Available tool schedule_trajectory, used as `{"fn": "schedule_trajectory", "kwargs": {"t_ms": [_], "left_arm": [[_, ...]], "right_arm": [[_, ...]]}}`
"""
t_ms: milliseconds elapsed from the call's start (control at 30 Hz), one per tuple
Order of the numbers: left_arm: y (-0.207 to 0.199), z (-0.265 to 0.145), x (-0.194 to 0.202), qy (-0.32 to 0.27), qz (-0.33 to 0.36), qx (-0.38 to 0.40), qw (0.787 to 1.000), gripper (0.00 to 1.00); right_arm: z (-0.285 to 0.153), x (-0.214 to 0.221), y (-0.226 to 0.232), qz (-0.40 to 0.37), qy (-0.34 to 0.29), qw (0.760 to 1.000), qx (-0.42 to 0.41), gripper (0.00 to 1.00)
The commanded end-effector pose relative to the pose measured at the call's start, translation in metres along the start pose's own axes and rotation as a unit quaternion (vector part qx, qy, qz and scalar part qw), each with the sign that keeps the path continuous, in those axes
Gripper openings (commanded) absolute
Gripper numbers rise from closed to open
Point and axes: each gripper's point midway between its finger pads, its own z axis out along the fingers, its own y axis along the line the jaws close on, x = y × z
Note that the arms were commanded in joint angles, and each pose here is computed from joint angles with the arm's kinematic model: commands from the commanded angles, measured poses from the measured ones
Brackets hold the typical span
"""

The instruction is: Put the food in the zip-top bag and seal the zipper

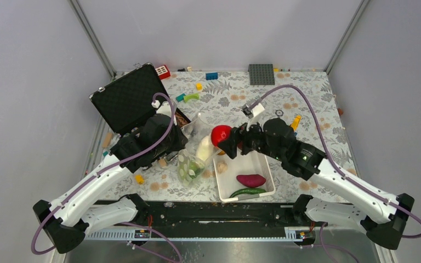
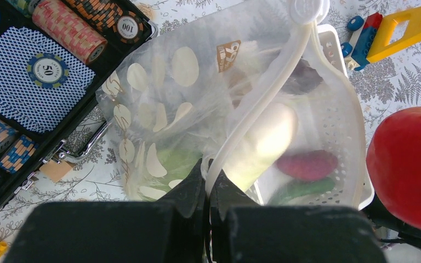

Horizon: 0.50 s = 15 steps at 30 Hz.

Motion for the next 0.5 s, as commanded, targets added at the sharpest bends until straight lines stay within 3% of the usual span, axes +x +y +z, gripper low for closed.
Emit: {"fn": "schedule_trajectory", "kwargs": {"t_ms": [0,300,467], "left_arm": [[-0.011,0.000,-0.011,-0.020,-0.002,0.025,0.999,0.00],[-0.012,-0.002,-0.011,-0.018,-0.004,0.028,0.999,0.00],[-0.015,-0.005,-0.012,-0.018,-0.004,0.037,0.999,0.00]], "right_arm": [[0.009,-0.058,0.054,-0.029,-0.067,0.990,-0.119,0.63],[0.040,-0.055,0.071,-0.024,-0.033,0.988,-0.151,0.62],[0.066,-0.037,0.060,-0.036,0.003,0.993,-0.112,0.66]]}}
